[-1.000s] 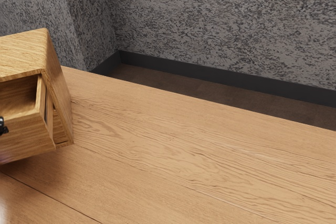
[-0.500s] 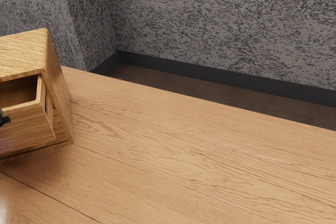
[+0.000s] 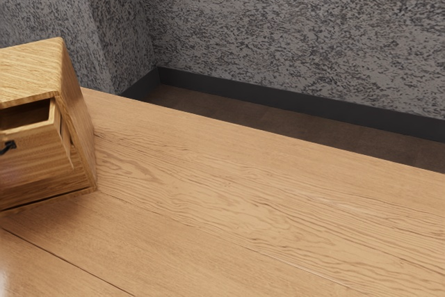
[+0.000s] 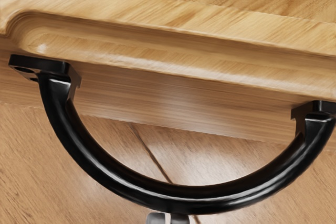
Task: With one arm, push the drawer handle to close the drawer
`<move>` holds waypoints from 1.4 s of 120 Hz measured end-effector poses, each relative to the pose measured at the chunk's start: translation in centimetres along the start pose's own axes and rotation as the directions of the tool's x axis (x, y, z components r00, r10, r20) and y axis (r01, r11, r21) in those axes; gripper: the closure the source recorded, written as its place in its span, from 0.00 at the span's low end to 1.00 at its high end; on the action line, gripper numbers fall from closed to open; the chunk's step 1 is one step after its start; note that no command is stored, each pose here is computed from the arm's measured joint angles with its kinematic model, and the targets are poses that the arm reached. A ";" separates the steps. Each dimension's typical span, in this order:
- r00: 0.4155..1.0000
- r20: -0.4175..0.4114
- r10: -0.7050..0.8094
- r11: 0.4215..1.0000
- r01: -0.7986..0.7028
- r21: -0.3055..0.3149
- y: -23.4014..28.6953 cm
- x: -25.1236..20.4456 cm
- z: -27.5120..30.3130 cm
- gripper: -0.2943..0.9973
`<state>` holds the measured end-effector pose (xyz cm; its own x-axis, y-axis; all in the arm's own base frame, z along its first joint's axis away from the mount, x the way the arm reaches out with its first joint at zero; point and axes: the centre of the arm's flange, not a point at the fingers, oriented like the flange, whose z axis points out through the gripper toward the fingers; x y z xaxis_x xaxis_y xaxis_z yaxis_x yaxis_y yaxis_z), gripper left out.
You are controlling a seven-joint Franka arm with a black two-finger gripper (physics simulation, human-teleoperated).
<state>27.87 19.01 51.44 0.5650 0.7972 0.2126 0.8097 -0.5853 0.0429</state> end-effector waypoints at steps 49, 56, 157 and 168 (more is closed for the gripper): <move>1.000 -0.004 0.005 1.000 -0.005 0.007 1.0 2.5 0.8 0.84; 1.000 -0.006 0.005 1.000 -0.005 0.012 1.1 2.9 0.8 0.84; 1.000 0.015 -0.009 1.000 0.009 0.030 2.0 10.6 3.0 0.84; 1.000 0.015 -0.007 0.999 0.007 0.033 2.2 10.8 3.2 0.84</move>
<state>36.27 26.74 50.71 0.5615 0.8035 0.1977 0.8183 -0.5747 0.0117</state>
